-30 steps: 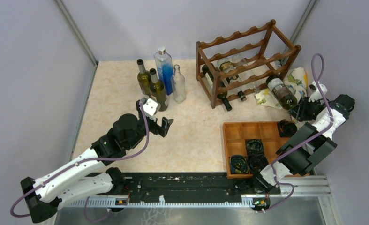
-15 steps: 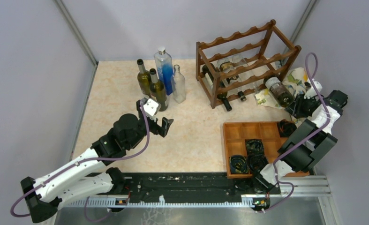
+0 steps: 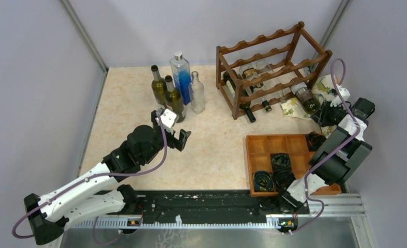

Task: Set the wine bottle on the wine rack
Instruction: Place the wine bottle in the wine rack.

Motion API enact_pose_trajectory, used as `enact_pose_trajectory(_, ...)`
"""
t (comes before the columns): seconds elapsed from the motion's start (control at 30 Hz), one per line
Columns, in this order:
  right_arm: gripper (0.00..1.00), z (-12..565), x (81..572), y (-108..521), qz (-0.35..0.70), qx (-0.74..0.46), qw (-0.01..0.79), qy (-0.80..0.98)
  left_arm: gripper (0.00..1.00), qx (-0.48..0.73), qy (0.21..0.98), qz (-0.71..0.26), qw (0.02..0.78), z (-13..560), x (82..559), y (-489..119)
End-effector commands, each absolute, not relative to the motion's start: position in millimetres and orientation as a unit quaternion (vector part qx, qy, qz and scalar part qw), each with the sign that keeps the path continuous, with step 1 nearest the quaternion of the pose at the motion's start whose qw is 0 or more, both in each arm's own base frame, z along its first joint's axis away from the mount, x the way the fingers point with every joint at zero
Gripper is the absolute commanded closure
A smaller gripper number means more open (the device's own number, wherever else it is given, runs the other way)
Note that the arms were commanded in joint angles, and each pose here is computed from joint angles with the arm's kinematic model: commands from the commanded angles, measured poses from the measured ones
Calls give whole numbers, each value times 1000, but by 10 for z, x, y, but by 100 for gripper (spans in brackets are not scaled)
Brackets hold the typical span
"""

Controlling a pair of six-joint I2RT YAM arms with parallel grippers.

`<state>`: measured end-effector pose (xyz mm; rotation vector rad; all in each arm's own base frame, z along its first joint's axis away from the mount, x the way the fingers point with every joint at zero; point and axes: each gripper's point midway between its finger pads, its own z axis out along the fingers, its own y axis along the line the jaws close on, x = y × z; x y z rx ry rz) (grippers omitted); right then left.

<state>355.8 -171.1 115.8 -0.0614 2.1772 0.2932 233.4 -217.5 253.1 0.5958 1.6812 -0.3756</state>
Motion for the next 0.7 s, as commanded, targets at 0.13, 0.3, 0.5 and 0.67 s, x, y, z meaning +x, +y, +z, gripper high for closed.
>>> enact_pose_trajectory(0.13, 100, 1321, 3925, -1699, 120, -101, 521, 839, 6, 262, 737, -139, 607, 2439, 2378, -2128)
enact_pose_trajectory(0.3, 100, 1291, 4035, -1703, 111, -130, 528, 832, 6, 265, 739, -130, 606, 2417, 2394, -2115)
enact_pose_trajectory(0.5, 100, 1306, 4226, -1749, 107, -149, 541, 821, 6, 268, 738, -121, 608, 2416, 2407, -2089)
enact_pose_trajectory(0.67, 100, 1309, 4400, -1754, 100, -171, 547, 813, 6, 273, 739, -115, 605, 2379, 2414, -2087)
